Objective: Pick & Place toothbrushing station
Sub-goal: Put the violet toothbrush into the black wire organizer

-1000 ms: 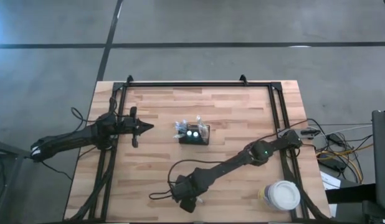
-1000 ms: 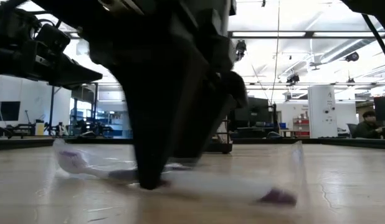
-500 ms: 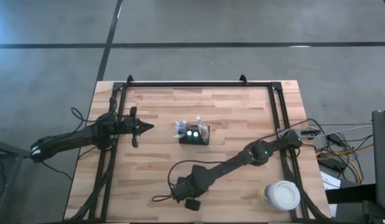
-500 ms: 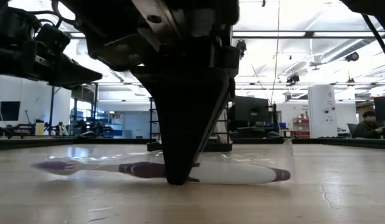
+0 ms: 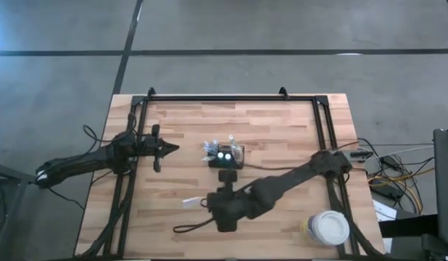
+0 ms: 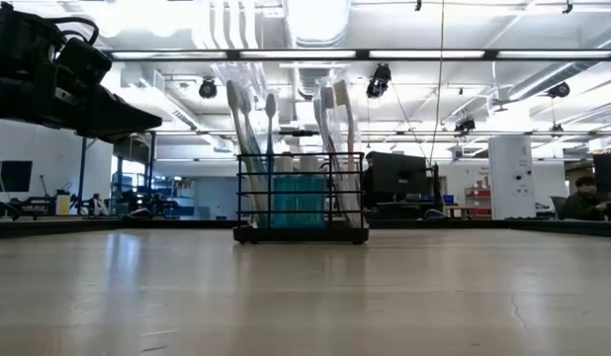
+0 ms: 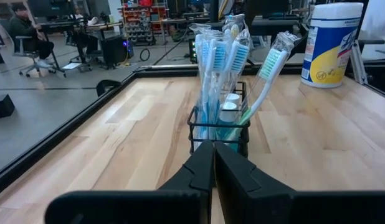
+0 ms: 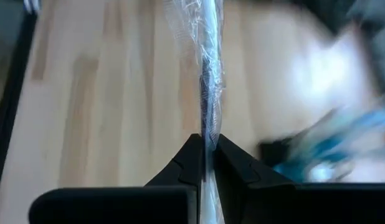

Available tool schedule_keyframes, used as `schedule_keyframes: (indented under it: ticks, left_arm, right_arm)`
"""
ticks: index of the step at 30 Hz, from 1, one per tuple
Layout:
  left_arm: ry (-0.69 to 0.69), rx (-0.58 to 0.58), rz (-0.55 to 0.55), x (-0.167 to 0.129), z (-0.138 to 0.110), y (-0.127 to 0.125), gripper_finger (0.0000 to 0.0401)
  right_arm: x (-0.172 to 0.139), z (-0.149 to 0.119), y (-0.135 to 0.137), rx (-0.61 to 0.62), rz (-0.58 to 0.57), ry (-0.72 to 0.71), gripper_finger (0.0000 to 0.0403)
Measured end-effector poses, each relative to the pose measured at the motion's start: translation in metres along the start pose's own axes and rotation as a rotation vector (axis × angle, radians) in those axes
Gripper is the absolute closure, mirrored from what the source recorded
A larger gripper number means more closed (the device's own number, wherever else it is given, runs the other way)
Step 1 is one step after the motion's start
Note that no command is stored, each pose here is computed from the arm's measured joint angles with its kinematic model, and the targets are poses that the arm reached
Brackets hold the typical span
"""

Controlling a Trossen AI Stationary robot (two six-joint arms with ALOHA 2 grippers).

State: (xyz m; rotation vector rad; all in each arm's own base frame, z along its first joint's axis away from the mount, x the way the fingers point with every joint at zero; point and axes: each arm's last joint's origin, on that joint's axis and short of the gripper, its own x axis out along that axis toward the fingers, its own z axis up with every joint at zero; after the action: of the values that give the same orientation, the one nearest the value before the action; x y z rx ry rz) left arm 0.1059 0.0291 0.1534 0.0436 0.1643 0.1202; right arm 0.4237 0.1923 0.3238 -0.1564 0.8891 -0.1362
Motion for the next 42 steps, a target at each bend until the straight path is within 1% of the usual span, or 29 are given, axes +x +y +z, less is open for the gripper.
schedule_keyframes:
  ticks: [3, 5, 8, 10, 12, 14, 16, 17, 19, 20, 21, 25, 27, 29, 31, 33, 37, 40, 42]
  left_arm:
    - [0.000, 0.000, 0.000, 0.000, 0.000, 0.000, 0.0382]
    - [0.000, 0.000, 0.000, 0.000, 0.000, 0.000, 0.0382]
    - [0.000, 0.000, 0.001, 0.000, 0.000, 0.000, 0.0382]
    - [0.000, 0.000, 0.001, 0.000, 0.000, 0.000, 0.0382]
    - [-0.006, 0.001, 0.001, 0.000, 0.001, 0.000, 0.0382]
    - [-0.026, 0.005, 0.003, 0.000, 0.003, 0.000, 0.0382]
    - [-0.062, 0.009, 0.006, 0.000, 0.006, 0.001, 0.0382]
    - [-0.080, 0.006, 0.006, 0.000, 0.008, 0.001, 0.0382]
    - [-0.121, -0.001, 0.007, -0.001, 0.012, 0.001, 0.0382]
    - [-0.141, -0.010, 0.006, -0.001, 0.014, 0.001, 0.0382]
    - [-0.159, -0.020, 0.005, -0.001, 0.016, 0.001, 0.0382]
    - [-0.200, -0.023, -0.020, -0.002, 0.019, 0.000, 0.0382]
    - [-0.218, -0.013, -0.023, -0.002, 0.021, 0.000, 0.0382]
    - [-0.257, 0.003, -0.026, -0.003, 0.025, 0.000, 0.0375]
    - [-0.289, 0.010, -0.043, -0.003, 0.029, 0.000, 0.0360]
    - [-0.290, 0.005, -0.054, -0.003, 0.033, -0.001, 0.0336]
    - [-0.302, 0.008, -0.076, -0.002, 0.049, -0.001, 0.0270]
    - [-0.298, 0.025, -0.126, 0.001, 0.061, -0.003, 0.0220]
    - [-0.312, 0.036, -0.187, 0.002, 0.073, -0.005, 0.0194]
  right_arm:
    - [-0.035, 0.012, -0.013, -0.047, 0.012, -0.140, 0.0384]
    - [-0.051, 0.013, -0.020, -0.086, 0.020, -0.202, 0.0385]
    - [-0.060, 0.004, -0.031, -0.152, 0.015, -0.221, 0.0385]
    - [-0.065, -0.002, -0.044, -0.166, 0.006, -0.256, 0.0385]
    - [-0.077, -0.009, -0.061, -0.166, 0.006, -0.344, 0.0385]
    - [-0.086, -0.019, -0.079, -0.164, 0.070, -0.462, 0.0385]
    - [-0.079, -0.035, -0.092, -0.135, 0.132, -0.570, 0.0385]
    - [-0.071, -0.045, -0.096, -0.124, 0.155, -0.603, 0.0385]
    - [-0.050, -0.068, -0.103, -0.130, 0.185, -0.616, 0.0385]
    - [-0.038, -0.081, -0.105, -0.135, 0.181, -0.603, 0.0385]
    - [-0.030, -0.091, -0.109, -0.132, 0.176, -0.621, 0.0385]
    - [-0.015, -0.118, -0.121, -0.098, 0.147, -0.762, 0.0385]
    - [-0.002, -0.132, -0.122, -0.107, 0.156, -0.766, 0.0385]
    - [0.005, -0.140, -0.126, -0.105, 0.153, -0.761, 0.0385]
    - [0.001, -0.138, -0.133, -0.080, 0.134, -0.795, 0.0385]
    - [0.000, -0.137, -0.139, -0.061, 0.119, -0.800, 0.0385]
    - [0.009, -0.137, -0.139, -0.068, 0.119, -0.753, 0.0385]
    - [0.005, -0.128, -0.138, -0.076, 0.150, -0.800, 0.0385]
    - [0.009, -0.126, -0.138, -0.099, 0.177, -0.792, 0.0385]
